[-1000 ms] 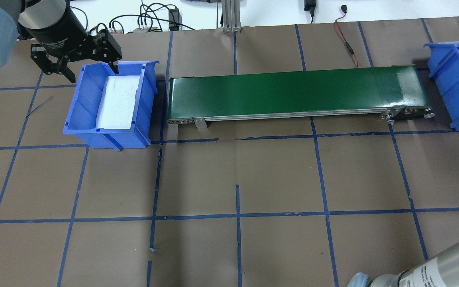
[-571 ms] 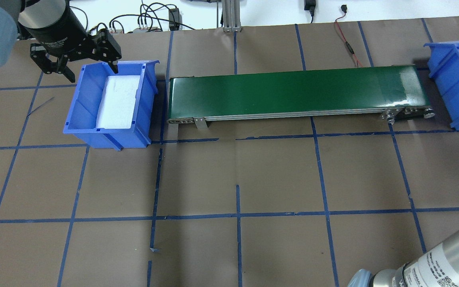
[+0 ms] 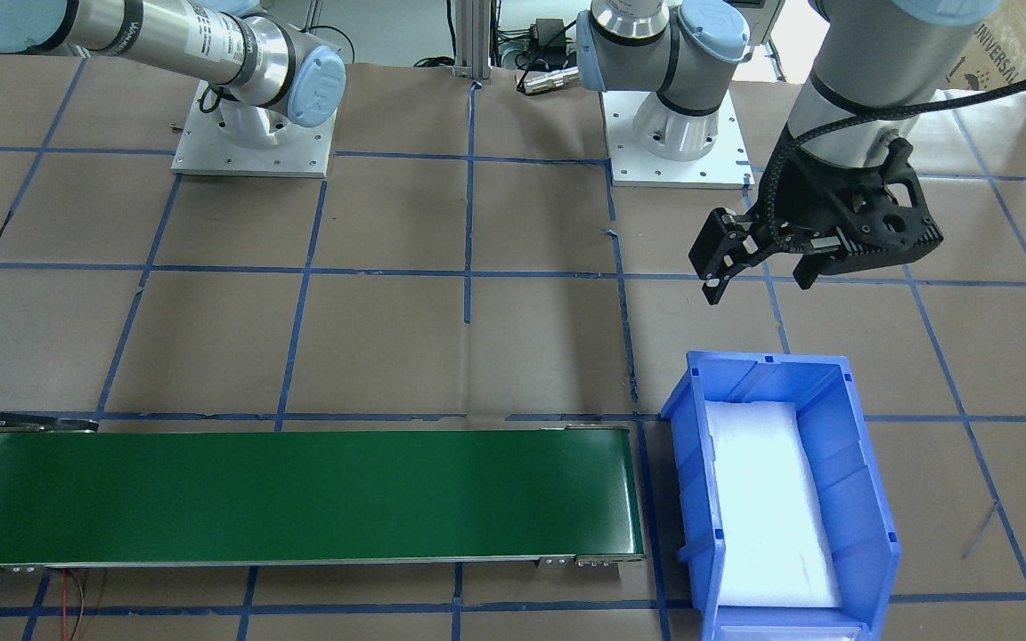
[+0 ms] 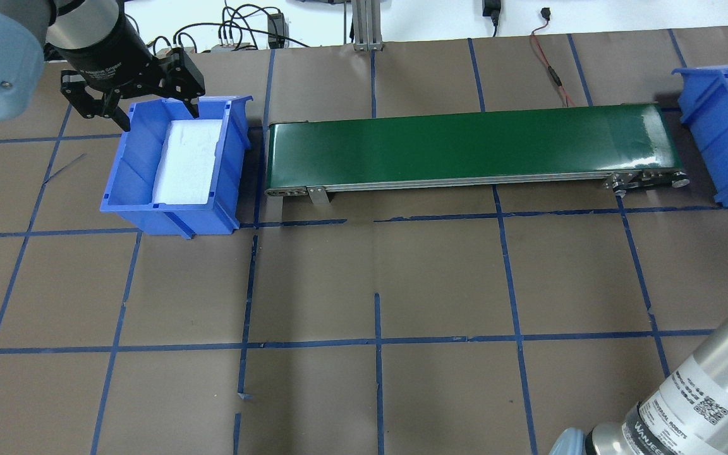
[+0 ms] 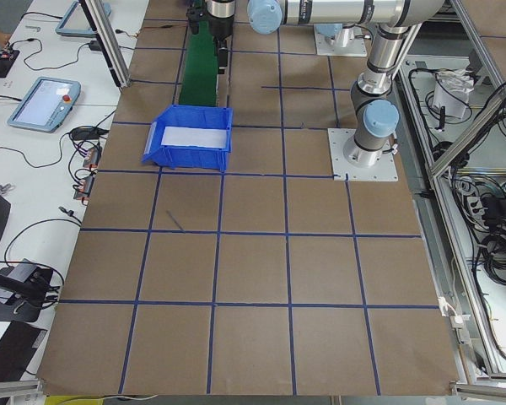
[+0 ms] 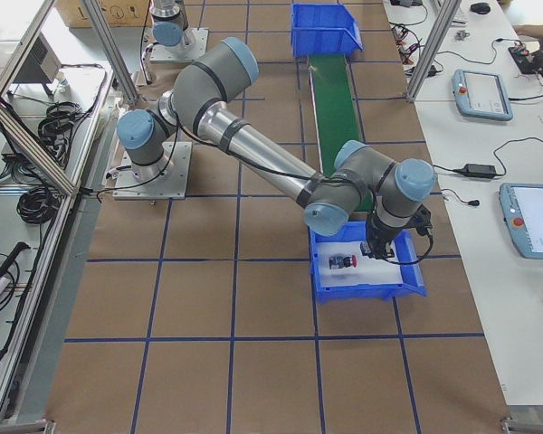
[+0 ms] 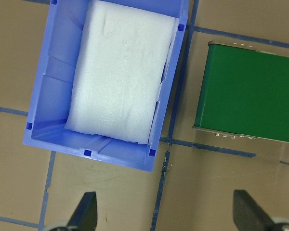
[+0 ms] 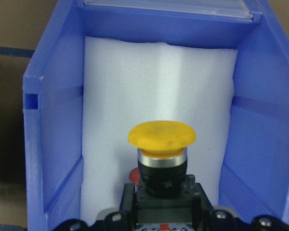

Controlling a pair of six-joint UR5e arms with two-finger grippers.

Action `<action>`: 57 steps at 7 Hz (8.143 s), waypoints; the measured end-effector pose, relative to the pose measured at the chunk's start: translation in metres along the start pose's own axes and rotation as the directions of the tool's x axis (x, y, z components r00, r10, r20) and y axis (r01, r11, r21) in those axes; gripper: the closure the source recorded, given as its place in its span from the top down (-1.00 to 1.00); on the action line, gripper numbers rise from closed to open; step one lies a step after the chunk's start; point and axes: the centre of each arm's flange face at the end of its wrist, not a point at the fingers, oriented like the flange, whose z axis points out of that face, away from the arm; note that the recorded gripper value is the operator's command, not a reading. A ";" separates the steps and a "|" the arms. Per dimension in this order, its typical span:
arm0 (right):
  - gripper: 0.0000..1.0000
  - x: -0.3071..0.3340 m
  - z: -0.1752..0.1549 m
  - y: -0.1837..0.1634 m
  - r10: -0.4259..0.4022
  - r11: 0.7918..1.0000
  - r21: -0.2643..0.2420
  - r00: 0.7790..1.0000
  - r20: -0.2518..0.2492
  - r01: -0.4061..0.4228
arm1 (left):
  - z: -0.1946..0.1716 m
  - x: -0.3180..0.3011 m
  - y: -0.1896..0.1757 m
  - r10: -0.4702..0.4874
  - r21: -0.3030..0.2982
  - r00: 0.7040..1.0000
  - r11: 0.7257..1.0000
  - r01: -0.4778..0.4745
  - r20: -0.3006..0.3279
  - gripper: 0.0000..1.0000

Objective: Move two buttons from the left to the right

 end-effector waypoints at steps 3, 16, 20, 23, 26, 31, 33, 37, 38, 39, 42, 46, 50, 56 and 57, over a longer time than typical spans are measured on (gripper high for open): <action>-0.91 -0.001 0.043 -0.039 -0.030 0.999 0.012 0.999 0.014 0.029 | 0.001 0.009 0.000 0.014 0.001 1.000 1.000 -0.014 0.001 1.00; 0.69 0.008 0.067 -0.037 -0.041 0.999 -0.001 0.997 0.059 0.041 | -0.002 0.009 -0.003 0.014 0.011 1.000 1.000 -0.014 -0.006 1.00; 0.72 -0.023 -0.043 -0.013 -0.059 0.998 -0.012 0.996 0.073 0.060 | -0.004 0.009 -0.002 0.014 0.013 1.000 1.000 -0.014 -0.006 1.00; 0.75 -0.175 -0.130 -0.052 -0.172 0.985 0.016 0.984 0.039 0.172 | -0.004 0.008 -0.003 0.013 0.014 1.000 1.000 -0.013 -0.006 1.00; 0.81 -0.354 -0.196 -0.051 -0.136 0.990 -0.020 0.990 0.044 0.137 | -0.005 0.007 -0.002 0.016 0.016 1.000 1.000 -0.016 -0.005 1.00; 1.00 -0.479 -0.220 0.067 -0.060 0.993 -0.101 0.996 0.064 0.066 | -0.005 0.007 -0.002 0.017 0.015 1.000 1.000 -0.017 -0.005 1.00; 1.00 -0.491 -0.230 0.134 -0.059 0.993 -0.100 0.996 0.067 0.066 | -0.005 0.007 -0.002 0.017 0.015 1.000 1.000 -0.017 -0.006 1.00; 1.00 -0.502 -0.217 0.188 -0.056 0.997 -0.048 0.997 0.058 0.059 | -0.003 0.007 -0.002 0.017 0.011 1.000 1.000 -0.017 -0.006 1.00; 1.00 -0.502 -0.213 0.192 -0.056 0.998 -0.032 0.997 0.052 0.057 | -0.003 0.007 -0.001 0.017 0.011 1.000 1.000 -0.017 -0.006 1.00; 1.00 -0.503 -0.211 0.194 -0.055 0.998 -0.023 0.997 0.050 0.056 | -0.002 0.007 -0.001 0.017 0.009 1.000 1.000 -0.017 -0.005 1.00; 1.00 -0.510 -0.212 0.188 -0.075 0.997 0.016 0.997 0.033 0.074 | -0.001 0.007 0.000 0.017 0.007 1.000 1.000 -0.017 -0.004 1.00; 1.00 -0.505 -0.214 0.153 -0.076 0.997 0.019 0.997 0.027 0.076 | -0.003 0.007 -0.002 0.015 0.013 1.000 1.000 -0.015 -0.009 1.00; 1.00 -0.496 -0.210 0.150 -0.060 0.998 0.004 0.998 0.028 0.060 | -0.002 0.006 0.000 0.016 0.010 1.000 1.000 -0.016 -0.004 1.00; 1.00 -0.496 -0.209 0.150 -0.058 0.998 0.003 0.998 0.029 0.058 | -0.004 0.006 -0.001 0.016 0.013 1.000 1.000 -0.015 -0.005 1.00; 1.00 -0.496 -0.209 0.150 -0.057 0.998 0.003 0.998 0.029 0.057 | -0.005 0.006 -0.001 0.015 0.015 1.000 1.000 -0.015 -0.006 1.00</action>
